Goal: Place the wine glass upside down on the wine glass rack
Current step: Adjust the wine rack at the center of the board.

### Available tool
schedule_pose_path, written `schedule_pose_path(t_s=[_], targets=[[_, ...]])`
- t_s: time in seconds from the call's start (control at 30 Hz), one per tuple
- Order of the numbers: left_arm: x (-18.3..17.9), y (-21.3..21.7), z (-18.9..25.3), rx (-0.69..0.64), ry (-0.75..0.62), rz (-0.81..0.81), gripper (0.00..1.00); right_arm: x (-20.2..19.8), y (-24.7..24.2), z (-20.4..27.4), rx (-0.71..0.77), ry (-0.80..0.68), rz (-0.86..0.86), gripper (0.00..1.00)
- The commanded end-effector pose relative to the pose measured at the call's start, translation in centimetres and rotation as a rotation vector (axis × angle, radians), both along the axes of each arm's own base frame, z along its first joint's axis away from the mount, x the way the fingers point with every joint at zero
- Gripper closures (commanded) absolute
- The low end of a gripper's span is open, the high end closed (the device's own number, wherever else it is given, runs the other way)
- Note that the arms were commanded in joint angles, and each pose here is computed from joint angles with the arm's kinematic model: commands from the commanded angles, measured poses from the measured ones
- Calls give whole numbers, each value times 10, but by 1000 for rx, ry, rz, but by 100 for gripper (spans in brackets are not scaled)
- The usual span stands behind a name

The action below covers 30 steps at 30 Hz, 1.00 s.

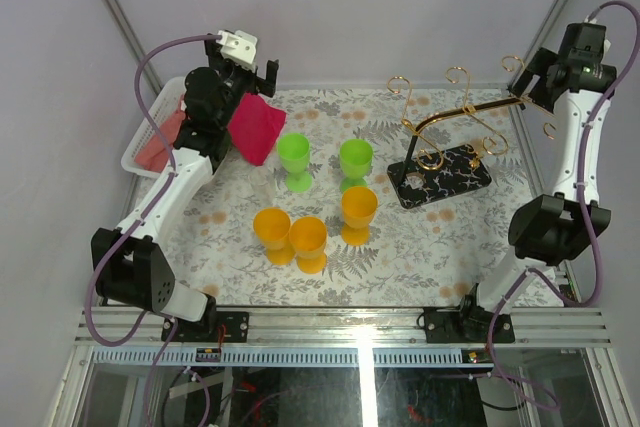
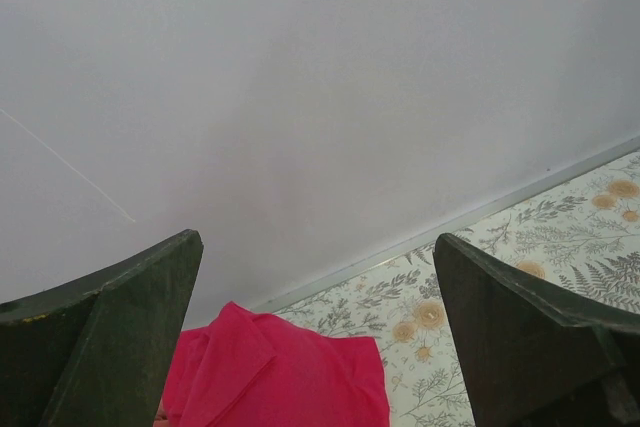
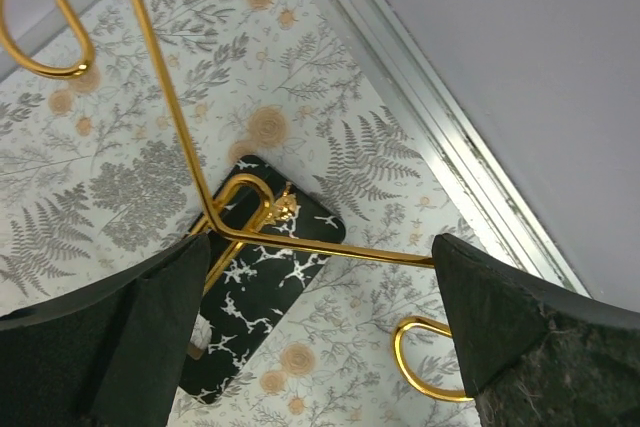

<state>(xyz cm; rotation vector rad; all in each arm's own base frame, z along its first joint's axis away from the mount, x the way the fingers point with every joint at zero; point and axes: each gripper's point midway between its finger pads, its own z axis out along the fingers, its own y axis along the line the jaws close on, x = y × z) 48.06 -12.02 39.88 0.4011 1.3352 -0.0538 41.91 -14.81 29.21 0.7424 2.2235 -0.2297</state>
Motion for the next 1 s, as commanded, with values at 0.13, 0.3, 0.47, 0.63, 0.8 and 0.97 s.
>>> schedule_pose_path(t_s=[0.13,0.3,0.47,0.63,0.8,0.97], targets=[[4,9,6,17,-25,40,0,27,17,9,59,-66,78,1],[4,9,4,13,-23,36,0,19,5,15,-4,-35,41,1],[8,7,1,14,-19,32,0,27,15,15,41,-72,78,1],[10,6,-5,22,-5,30,0,48,42,6,189,-133,164,1],[11,6,-9,28,3,32,0,72,57,-3,269,-165,248,1],[11,6,-12,32,15,27,0,97,63,-3,303,-205,310,1]])
